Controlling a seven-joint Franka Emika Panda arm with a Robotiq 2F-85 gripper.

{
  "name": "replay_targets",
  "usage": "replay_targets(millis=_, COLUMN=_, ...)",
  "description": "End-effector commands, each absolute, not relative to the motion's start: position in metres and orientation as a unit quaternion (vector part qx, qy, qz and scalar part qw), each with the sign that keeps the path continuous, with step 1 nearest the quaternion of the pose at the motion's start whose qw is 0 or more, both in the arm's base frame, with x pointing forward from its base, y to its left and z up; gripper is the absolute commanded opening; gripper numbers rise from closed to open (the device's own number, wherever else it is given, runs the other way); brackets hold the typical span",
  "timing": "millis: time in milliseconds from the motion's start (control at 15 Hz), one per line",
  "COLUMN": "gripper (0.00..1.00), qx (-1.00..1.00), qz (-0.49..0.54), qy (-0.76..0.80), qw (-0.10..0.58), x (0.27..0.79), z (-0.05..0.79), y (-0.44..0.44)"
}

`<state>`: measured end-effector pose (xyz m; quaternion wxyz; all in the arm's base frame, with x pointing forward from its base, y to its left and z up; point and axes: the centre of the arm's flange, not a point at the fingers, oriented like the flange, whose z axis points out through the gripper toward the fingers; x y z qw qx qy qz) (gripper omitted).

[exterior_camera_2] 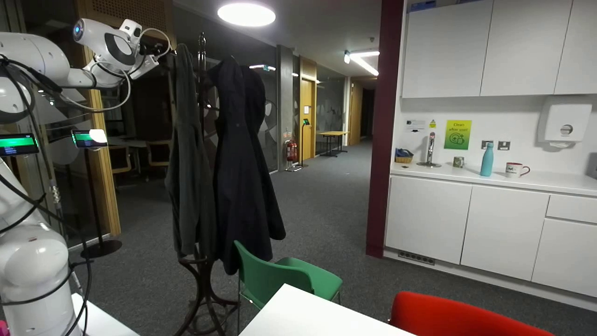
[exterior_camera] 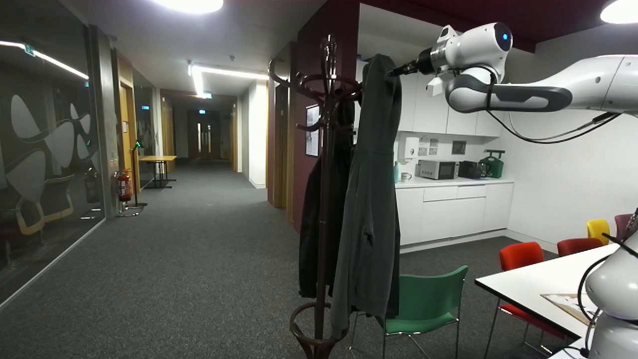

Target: Remove the grey hoodie from the coat hanger and put it on the green chair

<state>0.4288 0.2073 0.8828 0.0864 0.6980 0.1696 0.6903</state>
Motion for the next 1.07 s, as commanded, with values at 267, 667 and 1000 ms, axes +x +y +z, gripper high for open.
replay_targets(millis=267, gripper=0.74, qx=0.668, qz=0.724, qy=0.142, qw=0.099, x=0.445, z=0.896, y=0.202)
replay_targets(millis=667, gripper=0.28, qx=0.670, qz=0.721, qy=0.146, qw=0.100, x=0.451, z=0.888, y=0.204)
replay_targets(millis=1000, gripper=0.00, qx=0.670, qz=0.719, qy=0.153, qw=0.102, x=0.452, z=0.885, y=0.206)
